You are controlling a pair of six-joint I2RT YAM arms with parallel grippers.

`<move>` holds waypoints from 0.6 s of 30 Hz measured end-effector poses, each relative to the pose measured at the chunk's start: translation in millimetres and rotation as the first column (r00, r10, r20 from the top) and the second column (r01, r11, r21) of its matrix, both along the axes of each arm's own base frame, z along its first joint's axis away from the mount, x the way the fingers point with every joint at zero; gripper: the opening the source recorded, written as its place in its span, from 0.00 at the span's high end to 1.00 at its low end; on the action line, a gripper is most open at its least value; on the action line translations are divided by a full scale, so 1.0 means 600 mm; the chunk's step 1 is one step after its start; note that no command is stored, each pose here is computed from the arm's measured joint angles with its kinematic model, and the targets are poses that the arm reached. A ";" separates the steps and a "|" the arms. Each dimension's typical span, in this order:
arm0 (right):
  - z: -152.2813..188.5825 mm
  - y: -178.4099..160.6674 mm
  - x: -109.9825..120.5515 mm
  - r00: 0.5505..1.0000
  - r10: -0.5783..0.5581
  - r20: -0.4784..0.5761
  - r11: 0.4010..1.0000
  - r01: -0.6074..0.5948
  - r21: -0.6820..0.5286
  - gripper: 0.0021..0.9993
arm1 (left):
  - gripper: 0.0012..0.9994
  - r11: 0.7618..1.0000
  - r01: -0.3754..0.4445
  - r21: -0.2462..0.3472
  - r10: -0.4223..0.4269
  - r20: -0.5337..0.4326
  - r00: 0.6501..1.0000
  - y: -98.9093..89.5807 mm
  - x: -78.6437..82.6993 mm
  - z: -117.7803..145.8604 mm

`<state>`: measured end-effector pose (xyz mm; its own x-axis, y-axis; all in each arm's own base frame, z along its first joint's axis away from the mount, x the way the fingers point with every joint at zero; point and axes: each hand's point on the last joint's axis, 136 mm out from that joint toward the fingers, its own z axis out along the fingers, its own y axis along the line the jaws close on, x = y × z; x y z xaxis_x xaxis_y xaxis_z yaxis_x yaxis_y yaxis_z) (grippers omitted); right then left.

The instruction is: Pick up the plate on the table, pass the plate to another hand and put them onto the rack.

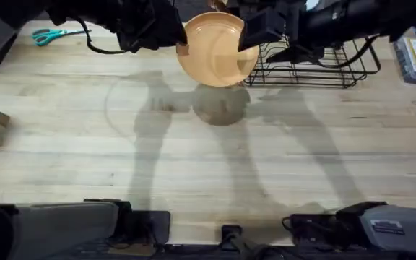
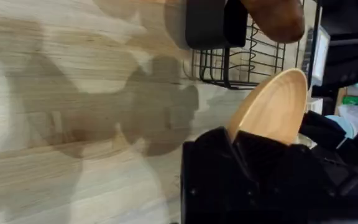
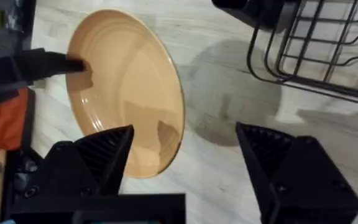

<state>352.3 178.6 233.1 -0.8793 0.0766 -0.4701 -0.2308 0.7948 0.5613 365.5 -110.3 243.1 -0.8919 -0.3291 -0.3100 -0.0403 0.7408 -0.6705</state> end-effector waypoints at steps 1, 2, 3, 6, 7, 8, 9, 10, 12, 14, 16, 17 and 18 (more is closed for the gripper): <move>-0.002 0.001 0.002 1.000 -0.002 -0.004 1.000 0.002 0.001 0.03 | 0.96 1.000 0.000 0.000 0.000 0.000 1.000 0.000 0.000 0.000; -0.005 0.001 0.003 1.000 -0.002 -0.008 1.000 0.002 0.000 0.05 | 0.96 1.000 0.000 0.000 0.000 0.000 1.000 0.000 0.000 0.000; -0.007 0.001 0.004 1.000 -0.002 -0.011 1.000 0.002 -0.001 0.06 | 0.96 1.000 0.000 0.000 0.000 0.000 1.000 0.000 0.000 0.000; -0.012 0.002 0.006 1.000 -0.002 -0.017 1.000 0.002 -0.002 0.12 | 0.96 1.000 0.000 0.000 0.000 -0.001 1.000 0.000 0.000 0.000; -0.013 0.002 0.006 1.000 -0.002 -0.018 1.000 0.002 -0.002 0.14 | 0.96 1.000 0.000 0.000 0.000 -0.001 1.000 0.000 0.000 -0.001; -0.013 0.002 0.007 1.000 -0.004 -0.019 1.000 0.004 -0.001 0.17 | 0.96 1.000 0.000 0.000 0.000 -0.001 1.000 0.000 0.000 -0.001; -0.012 0.002 0.007 1.000 -0.004 -0.017 1.000 0.004 0.000 0.20 | 0.96 1.000 0.000 0.000 0.000 -0.001 1.000 0.000 0.000 -0.001; -0.010 0.003 0.010 1.000 -0.004 -0.009 1.000 0.004 0.001 0.27 | 0.96 1.000 0.000 0.000 0.000 -0.001 1.000 0.000 0.000 -0.001; -0.007 0.004 0.013 1.000 -0.006 0.002 1.000 0.006 0.006 0.48 | 0.96 1.000 0.000 0.000 0.000 -0.001 1.000 0.000 0.000 -0.001; -0.005 0.005 0.016 1.000 -0.007 0.011 1.000 0.007 0.010 0.71 | 0.96 1.000 0.000 0.000 0.000 -0.001 1.000 0.000 0.000 -0.001; -0.003 0.005 0.018 1.000 -0.007 0.018 1.000 0.007 0.012 0.89 | 0.96 1.000 0.000 0.000 0.000 -0.001 1.000 0.000 0.000 0.000; -0.002 0.006 0.019 1.000 -0.007 0.019 1.000 0.007 0.016 0.95 | 0.96 1.000 0.001 -0.002 -0.001 -0.001 1.000 -0.001 0.000 0.000; -0.002 0.006 0.019 1.000 -0.007 0.019 1.000 0.007 0.015 0.96 | 0.96 1.000 0.002 -0.002 -0.002 -0.001 1.000 -0.001 0.000 0.000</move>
<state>363.5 182.1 232.0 -0.8696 0.0901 -0.4855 -0.2361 0.7878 0.5690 365.3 -110.6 242.9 -0.8928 -0.3284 -0.3083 -0.0399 0.7394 -0.6720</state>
